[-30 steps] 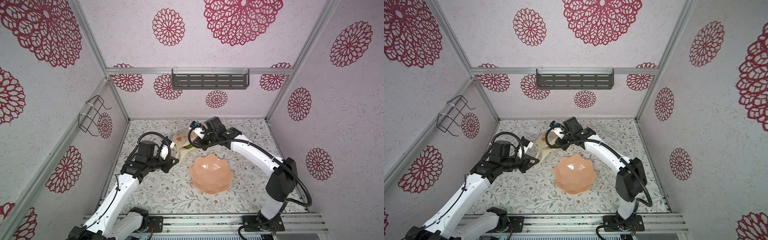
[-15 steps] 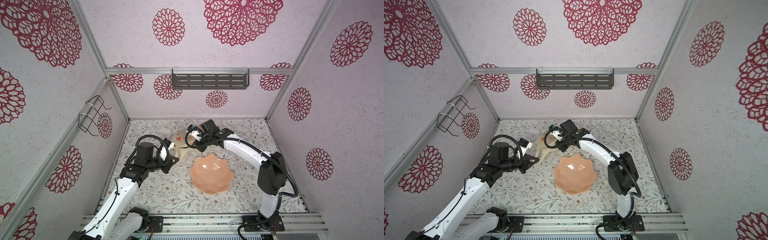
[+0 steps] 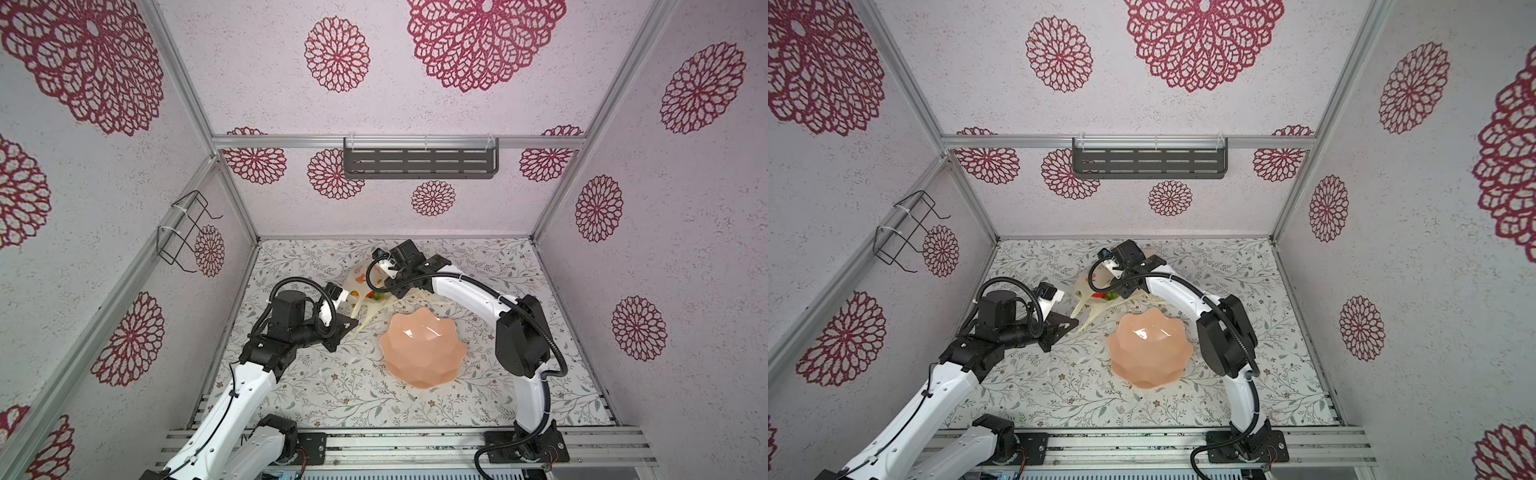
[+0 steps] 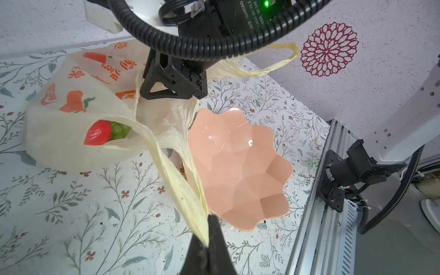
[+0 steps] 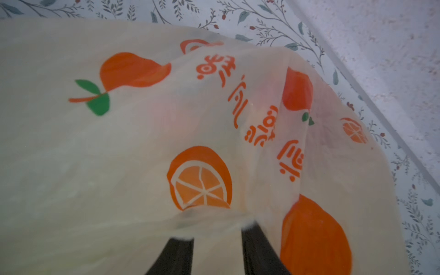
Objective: Take fruits out of the plastic bag
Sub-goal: Adjust the plastic bag at the center of the board.
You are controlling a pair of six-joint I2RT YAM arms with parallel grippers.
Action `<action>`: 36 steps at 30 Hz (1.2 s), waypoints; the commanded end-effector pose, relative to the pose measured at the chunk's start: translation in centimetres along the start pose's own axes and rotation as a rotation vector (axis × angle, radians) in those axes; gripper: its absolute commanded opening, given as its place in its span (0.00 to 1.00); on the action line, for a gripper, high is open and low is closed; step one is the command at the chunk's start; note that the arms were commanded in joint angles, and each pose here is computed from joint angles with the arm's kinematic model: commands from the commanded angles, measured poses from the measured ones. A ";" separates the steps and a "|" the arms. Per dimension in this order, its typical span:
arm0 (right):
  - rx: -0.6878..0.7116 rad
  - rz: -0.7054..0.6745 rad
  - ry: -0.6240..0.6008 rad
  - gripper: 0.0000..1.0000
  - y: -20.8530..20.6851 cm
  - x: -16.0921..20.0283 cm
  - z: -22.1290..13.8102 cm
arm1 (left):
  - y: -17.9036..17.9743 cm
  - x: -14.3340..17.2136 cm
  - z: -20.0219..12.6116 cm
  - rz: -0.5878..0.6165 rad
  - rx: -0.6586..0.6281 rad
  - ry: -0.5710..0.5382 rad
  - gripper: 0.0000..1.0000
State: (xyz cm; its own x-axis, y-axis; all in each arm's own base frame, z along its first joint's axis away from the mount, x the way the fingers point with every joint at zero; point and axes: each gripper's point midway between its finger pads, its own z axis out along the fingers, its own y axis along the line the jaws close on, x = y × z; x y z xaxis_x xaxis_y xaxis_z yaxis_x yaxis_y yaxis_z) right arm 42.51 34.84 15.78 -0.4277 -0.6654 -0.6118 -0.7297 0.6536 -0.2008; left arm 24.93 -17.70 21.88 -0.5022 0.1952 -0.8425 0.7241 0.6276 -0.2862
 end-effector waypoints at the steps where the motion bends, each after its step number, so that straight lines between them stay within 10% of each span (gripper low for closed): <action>1: 0.131 0.062 -0.125 0.42 -2.7 -3.7 -1.3 | -0.5 -0.5 -0.1 0.048 0.020 -0.029 0.00; 14: 0.320 0.185 -0.376 0.44 -7.0 -10.1 -5.6 | -0.1 0.1 0.0 0.044 -0.001 -0.011 0.00; 36: -0.115 0.076 -0.337 0.43 1.5 -6.9 -14.2 | 0.3 0.1 0.0 0.050 -0.019 -0.006 0.00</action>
State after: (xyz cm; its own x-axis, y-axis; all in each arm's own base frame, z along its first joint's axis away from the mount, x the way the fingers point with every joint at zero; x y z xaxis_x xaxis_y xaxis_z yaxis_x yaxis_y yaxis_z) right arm 39.39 35.27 29.95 -0.3132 -0.4280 -0.8478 -0.7137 0.6950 -0.0872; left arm 25.23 -17.44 21.54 -0.4856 0.2115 -0.8482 0.7243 0.6406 -0.2549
